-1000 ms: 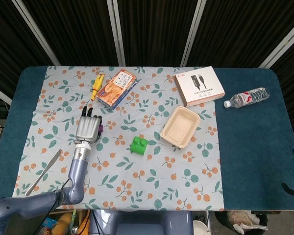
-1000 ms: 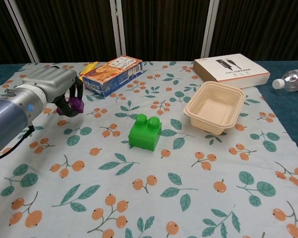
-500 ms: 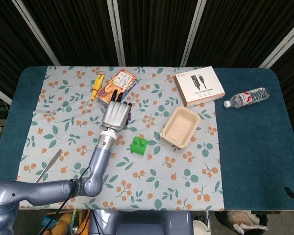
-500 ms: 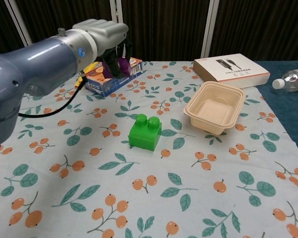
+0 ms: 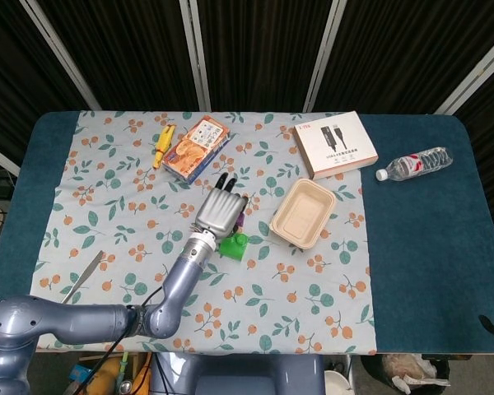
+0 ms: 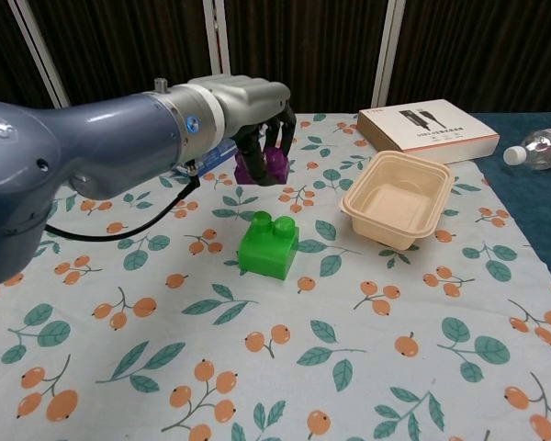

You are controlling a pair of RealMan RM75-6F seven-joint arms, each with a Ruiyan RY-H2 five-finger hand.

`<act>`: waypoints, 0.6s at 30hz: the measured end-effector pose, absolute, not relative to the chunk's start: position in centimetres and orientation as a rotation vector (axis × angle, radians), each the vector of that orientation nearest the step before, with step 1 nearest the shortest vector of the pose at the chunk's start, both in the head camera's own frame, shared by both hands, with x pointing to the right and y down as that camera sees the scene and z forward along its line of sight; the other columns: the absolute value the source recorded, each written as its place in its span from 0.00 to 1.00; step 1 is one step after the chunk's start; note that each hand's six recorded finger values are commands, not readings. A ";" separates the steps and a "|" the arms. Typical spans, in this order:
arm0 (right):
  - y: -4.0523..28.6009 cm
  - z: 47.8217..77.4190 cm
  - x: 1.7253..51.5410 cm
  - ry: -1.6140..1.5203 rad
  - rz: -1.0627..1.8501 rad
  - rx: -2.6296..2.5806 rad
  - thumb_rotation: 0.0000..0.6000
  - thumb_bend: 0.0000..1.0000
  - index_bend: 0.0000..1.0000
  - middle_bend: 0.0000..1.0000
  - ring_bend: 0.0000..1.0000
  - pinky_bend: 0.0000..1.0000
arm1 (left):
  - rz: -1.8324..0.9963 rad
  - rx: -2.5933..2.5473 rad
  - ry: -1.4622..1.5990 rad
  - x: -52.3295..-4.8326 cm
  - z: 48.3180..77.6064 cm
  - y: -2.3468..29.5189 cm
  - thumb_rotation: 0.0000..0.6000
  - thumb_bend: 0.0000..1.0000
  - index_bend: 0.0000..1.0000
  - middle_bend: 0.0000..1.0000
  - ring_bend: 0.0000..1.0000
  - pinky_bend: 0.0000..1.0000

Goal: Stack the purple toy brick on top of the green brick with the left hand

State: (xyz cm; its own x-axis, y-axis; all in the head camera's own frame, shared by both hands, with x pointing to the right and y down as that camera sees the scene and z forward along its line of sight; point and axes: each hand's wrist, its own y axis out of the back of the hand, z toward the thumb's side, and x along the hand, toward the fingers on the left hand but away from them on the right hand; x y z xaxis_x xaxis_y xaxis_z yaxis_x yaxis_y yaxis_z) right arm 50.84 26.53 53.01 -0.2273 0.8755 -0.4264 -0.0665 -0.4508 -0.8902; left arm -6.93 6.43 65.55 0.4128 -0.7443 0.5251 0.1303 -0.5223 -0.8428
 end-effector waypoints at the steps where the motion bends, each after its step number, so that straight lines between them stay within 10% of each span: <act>1: 26.5 53.0 50.9 -1.017 1.759 -1.336 1.00 0.15 0.00 0.02 0.02 0.00 | -1.235 -1.783 0.528 -6.8 65.5 6.5 1.00 0.41 0.52 0.52 0.11 0.05; 18: 26.4 53.0 50.9 -1.020 1.753 -1.334 1.00 0.15 0.00 0.02 0.02 0.00 | -1.232 -1.813 0.432 -5.4 65.9 8.0 1.00 0.41 0.52 0.51 0.11 0.05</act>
